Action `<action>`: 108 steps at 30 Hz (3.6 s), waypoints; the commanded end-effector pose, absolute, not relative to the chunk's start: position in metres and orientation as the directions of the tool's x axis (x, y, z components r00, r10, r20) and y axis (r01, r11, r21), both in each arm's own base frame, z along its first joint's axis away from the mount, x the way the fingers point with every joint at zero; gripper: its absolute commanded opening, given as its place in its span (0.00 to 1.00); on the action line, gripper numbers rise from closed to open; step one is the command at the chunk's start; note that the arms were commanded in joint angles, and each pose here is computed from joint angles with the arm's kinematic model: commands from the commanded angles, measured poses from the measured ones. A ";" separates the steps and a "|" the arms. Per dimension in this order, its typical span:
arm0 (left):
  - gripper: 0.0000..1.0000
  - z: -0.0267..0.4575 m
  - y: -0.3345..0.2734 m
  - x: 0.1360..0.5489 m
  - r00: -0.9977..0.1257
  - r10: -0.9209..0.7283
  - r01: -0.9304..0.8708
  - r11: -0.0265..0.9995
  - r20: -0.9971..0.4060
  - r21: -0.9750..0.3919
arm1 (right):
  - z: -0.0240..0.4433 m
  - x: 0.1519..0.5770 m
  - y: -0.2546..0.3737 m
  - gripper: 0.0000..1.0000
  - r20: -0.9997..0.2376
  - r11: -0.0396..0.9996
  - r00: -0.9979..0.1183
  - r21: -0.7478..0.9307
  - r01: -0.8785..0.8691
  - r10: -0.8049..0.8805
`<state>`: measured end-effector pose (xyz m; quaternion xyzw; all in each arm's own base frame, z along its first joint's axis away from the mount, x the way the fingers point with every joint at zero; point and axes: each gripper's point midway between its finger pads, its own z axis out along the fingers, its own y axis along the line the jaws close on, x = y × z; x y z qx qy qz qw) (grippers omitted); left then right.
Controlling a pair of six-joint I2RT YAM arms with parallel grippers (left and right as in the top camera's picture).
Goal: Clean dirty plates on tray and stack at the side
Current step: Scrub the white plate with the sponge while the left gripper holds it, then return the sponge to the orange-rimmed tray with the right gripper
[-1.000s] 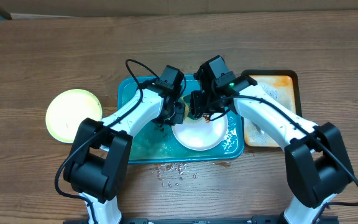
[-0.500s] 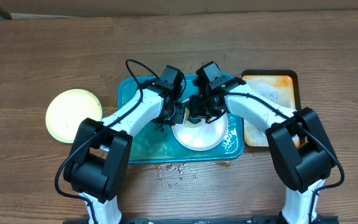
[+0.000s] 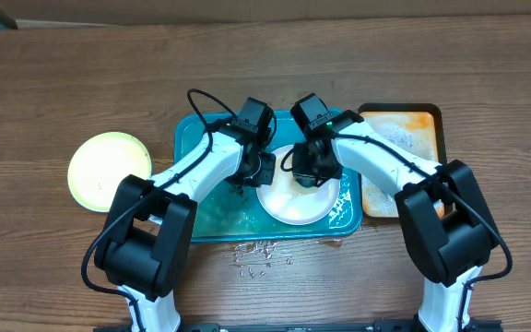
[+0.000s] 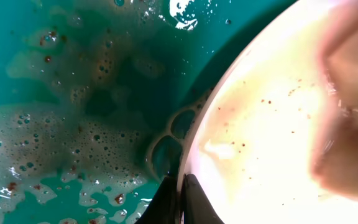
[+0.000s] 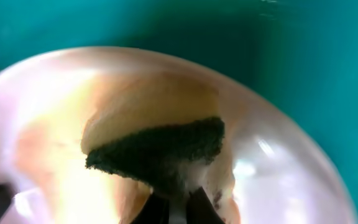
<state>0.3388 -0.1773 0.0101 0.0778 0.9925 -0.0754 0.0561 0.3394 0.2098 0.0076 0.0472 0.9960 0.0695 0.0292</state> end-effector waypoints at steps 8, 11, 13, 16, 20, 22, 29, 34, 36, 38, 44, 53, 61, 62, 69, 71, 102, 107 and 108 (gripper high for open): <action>0.04 0.000 -0.168 0.331 -0.985 0.154 0.162 0.981 -0.082 -0.105 | -0.011 0.324 0.156 0.04 -0.011 0.994 -0.998 -0.085 0.066 0.065; 0.04 0.000 -0.168 0.331 -0.985 0.154 0.162 0.981 -0.083 -0.105 | 0.012 0.341 0.153 0.04 -0.109 0.993 -0.993 -0.099 0.062 0.051; 0.04 0.000 -0.168 0.331 -0.985 0.154 0.162 0.981 -0.083 -0.105 | 0.035 0.356 0.151 0.04 -0.204 0.992 -0.977 -0.102 0.076 0.054; 0.04 0.000 -0.168 0.331 -0.985 0.154 0.162 0.981 -0.083 -0.105 | 0.066 0.372 0.150 0.04 -0.319 0.992 -0.946 -0.083 0.094 0.063; 0.04 0.000 -0.168 0.331 -0.985 0.154 0.162 0.981 -0.083 -0.105 | 0.093 0.378 0.152 0.04 -0.388 0.996 -0.920 -0.050 0.074 0.049; 0.04 0.000 -0.168 0.331 -0.985 0.154 0.162 0.981 -0.083 -0.105 | 0.101 0.377 0.152 0.04 -0.399 0.996 -0.916 -0.043 0.073 0.050; 0.04 0.000 -0.168 0.331 -0.985 0.154 0.162 0.981 -0.083 -0.105 | 0.098 0.366 0.148 0.04 -0.365 0.996 -0.930 -0.053 0.069 0.045; 0.04 0.000 -0.168 0.331 -0.985 0.154 0.162 0.981 -0.083 -0.105 | 0.077 0.352 0.163 0.04 -0.296 1.000 -0.955 0.021 -0.007 0.000; 0.04 0.000 -0.168 0.331 -0.987 0.138 0.146 0.984 -0.081 -0.106 | 0.068 0.349 0.168 0.04 -0.292 0.998 -0.956 0.042 -0.045 -0.030; 0.04 0.000 -0.168 0.332 -0.988 0.131 0.139 0.984 -0.083 -0.108 | 0.060 0.348 0.172 0.04 -0.299 0.995 -0.952 0.053 -0.087 -0.067; 0.04 0.000 -0.168 0.332 -0.990 0.116 0.125 0.986 -0.083 -0.109 | 0.051 0.353 0.191 0.04 -0.363 0.964 -0.909 0.088 -0.250 -0.203; 0.04 0.000 -0.168 0.332 -0.990 0.116 0.125 0.986 -0.085 -0.110 | 0.030 0.336 0.202 0.04 -0.338 0.941 -0.915 0.173 -0.291 -0.221; 0.04 0.000 -0.170 0.335 -0.989 0.113 0.123 0.986 -0.095 -0.114 | 0.008 0.338 0.165 0.04 -0.362 0.986 -0.921 0.022 -0.164 -0.145; 0.04 0.000 -0.170 0.335 -0.989 0.113 0.123 0.986 -0.095 -0.114 | 0.010 0.343 0.153 0.04 -0.381 0.994 -0.918 -0.029 -0.103 -0.107; 0.04 0.000 -0.170 0.335 -0.989 0.112 0.123 0.986 -0.096 -0.114 | 0.033 0.364 0.126 0.04 -0.462 0.985 -0.885 -0.172 0.023 -0.060; 0.04 0.000 -0.170 0.335 -0.989 0.112 0.123 0.986 -0.096 -0.114 | 0.044 0.368 0.123 0.04 -0.480 0.982 -0.876 -0.182 0.057 -0.038; 0.04 0.073 -0.138 0.360 -0.964 0.100 0.086 0.994 -0.246 0.068 | 0.080 0.359 0.025 0.04 -0.302 0.950 -0.904 0.172 0.260 0.302; 0.04 0.105 -0.122 0.367 -0.939 0.097 0.051 0.988 -0.330 0.145 | 0.053 0.347 0.014 0.04 -0.213 0.939 -0.920 0.175 0.295 0.329; 0.04 0.110 -0.117 0.368 -0.932 0.098 0.040 0.985 -0.348 0.169 | 0.046 0.344 0.014 0.04 -0.195 0.939 -0.924 0.170 0.299 0.330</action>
